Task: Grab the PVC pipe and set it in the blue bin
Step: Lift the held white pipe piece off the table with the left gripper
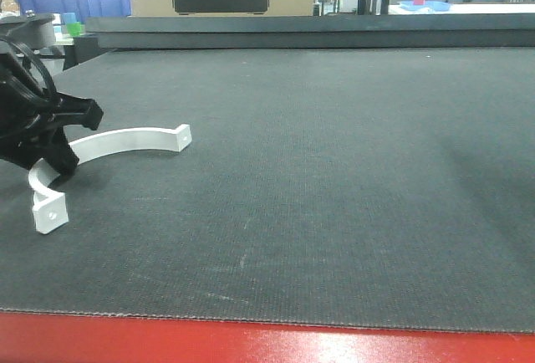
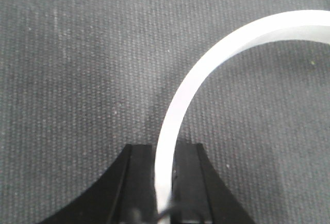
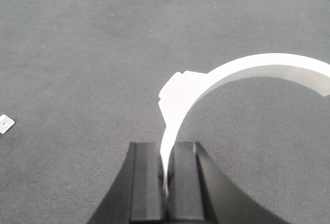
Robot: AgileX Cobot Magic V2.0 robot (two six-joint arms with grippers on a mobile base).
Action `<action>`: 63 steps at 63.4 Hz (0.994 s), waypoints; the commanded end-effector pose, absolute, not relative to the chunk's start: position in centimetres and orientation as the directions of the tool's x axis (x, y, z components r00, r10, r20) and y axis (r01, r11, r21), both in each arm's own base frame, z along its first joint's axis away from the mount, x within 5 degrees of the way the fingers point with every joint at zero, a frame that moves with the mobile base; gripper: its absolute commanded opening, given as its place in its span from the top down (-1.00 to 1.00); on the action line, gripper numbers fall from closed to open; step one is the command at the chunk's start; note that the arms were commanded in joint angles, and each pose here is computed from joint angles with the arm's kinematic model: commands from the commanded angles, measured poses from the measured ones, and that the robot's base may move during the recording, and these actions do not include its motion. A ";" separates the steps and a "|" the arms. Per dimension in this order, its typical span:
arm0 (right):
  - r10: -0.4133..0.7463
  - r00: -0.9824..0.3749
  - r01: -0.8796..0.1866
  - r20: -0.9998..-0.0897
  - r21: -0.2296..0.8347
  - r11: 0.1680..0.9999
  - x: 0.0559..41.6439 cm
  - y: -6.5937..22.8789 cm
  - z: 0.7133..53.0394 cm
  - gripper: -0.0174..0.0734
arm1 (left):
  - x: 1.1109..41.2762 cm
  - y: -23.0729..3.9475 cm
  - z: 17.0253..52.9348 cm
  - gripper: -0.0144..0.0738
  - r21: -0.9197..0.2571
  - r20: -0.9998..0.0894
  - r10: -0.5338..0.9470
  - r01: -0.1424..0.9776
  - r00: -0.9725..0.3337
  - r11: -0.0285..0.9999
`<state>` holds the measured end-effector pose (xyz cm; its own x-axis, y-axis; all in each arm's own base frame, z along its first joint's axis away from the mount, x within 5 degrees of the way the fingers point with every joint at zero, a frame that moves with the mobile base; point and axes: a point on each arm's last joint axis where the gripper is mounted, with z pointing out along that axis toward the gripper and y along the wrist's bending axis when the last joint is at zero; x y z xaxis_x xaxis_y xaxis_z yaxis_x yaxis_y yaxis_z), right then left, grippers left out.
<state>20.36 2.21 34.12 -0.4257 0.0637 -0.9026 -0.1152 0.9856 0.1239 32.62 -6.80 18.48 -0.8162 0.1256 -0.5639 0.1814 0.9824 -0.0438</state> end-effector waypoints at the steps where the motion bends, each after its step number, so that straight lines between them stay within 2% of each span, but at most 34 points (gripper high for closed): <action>1: 0.063 -0.381 -0.116 -0.922 0.115 0.987 20.3 2.1 34.9 0.99 | 32.4 -6.7 19.6 0.92 -0.045 -0.590 0.119 0.179 -0.799 0.983; 16: 0.074 -0.279 -0.111 -0.957 0.109 0.988 19.4 1.9 36.4 0.99 | 31.7 -6.5 22.7 0.92 -0.046 -0.670 0.106 0.183 -0.735 0.982; 51: 0.079 -0.204 -0.127 -0.976 0.107 0.986 16.7 1.8 38.1 0.99 | 27.0 -5.6 31.3 0.92 -0.060 -0.848 0.052 0.193 -0.528 0.979; 63: 0.067 -0.267 -0.150 -0.961 0.110 0.982 15.5 2.0 37.8 0.99 | 24.5 -5.2 32.2 0.92 -0.067 -0.874 0.036 0.194 -0.484 0.979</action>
